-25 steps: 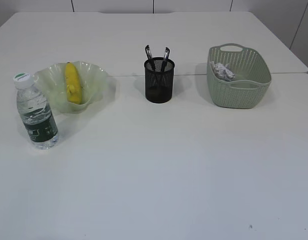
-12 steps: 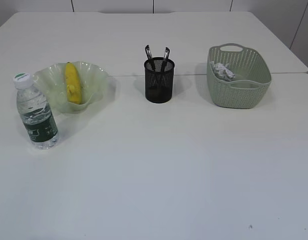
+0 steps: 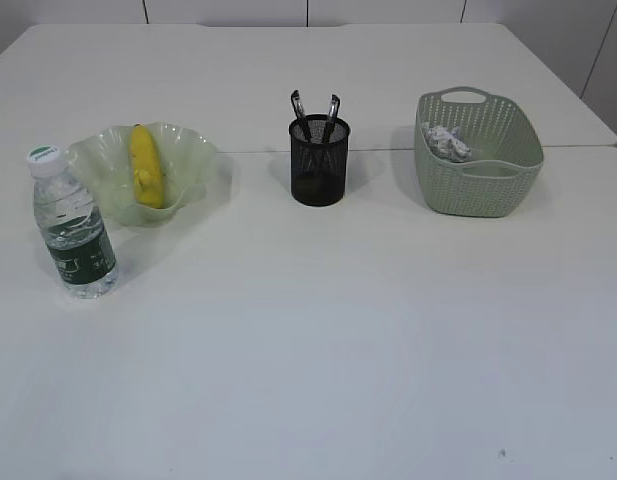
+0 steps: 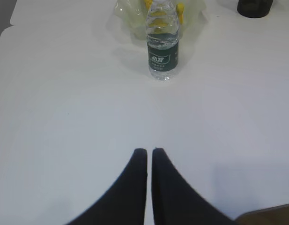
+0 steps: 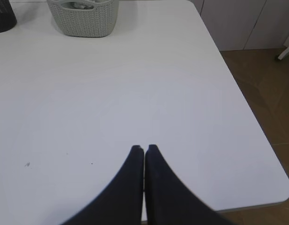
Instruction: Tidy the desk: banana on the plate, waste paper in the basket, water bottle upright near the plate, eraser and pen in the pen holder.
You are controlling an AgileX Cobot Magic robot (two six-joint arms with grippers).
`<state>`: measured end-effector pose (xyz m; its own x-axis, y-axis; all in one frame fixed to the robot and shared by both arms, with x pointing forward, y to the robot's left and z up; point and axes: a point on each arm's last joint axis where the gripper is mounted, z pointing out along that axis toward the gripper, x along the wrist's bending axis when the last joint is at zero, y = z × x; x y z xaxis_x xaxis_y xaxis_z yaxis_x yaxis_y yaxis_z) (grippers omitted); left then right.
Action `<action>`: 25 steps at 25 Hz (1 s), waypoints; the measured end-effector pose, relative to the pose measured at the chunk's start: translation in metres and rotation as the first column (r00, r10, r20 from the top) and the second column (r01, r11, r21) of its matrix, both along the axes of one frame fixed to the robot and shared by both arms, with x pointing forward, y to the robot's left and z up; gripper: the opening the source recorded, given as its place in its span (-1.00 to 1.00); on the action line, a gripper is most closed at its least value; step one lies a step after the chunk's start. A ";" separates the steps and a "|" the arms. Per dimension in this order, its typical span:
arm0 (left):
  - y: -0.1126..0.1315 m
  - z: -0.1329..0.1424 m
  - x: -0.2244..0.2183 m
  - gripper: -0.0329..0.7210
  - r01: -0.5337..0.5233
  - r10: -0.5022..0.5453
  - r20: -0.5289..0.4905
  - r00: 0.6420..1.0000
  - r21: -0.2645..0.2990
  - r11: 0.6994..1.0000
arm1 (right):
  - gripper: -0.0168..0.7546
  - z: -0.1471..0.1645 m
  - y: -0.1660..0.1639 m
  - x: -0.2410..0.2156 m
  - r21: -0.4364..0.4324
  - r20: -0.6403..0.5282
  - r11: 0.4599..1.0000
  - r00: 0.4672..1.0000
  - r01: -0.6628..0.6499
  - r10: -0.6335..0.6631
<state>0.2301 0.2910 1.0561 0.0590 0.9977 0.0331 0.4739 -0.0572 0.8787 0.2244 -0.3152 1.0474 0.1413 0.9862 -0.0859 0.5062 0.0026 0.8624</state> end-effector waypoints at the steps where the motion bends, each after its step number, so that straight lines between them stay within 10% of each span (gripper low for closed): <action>1: 0.000 0.000 0.000 -0.91 0.000 0.000 0.000 1.000 0.000 1.000 | -0.99 0.000 0.000 0.000 0.000 0.000 1.000 1.000 0.000 0.000; 25: 0.000 0.000 0.000 -0.91 0.000 0.000 0.000 1.000 0.000 1.000 | -0.99 0.000 0.000 0.000 0.000 0.000 1.000 1.000 0.000 0.000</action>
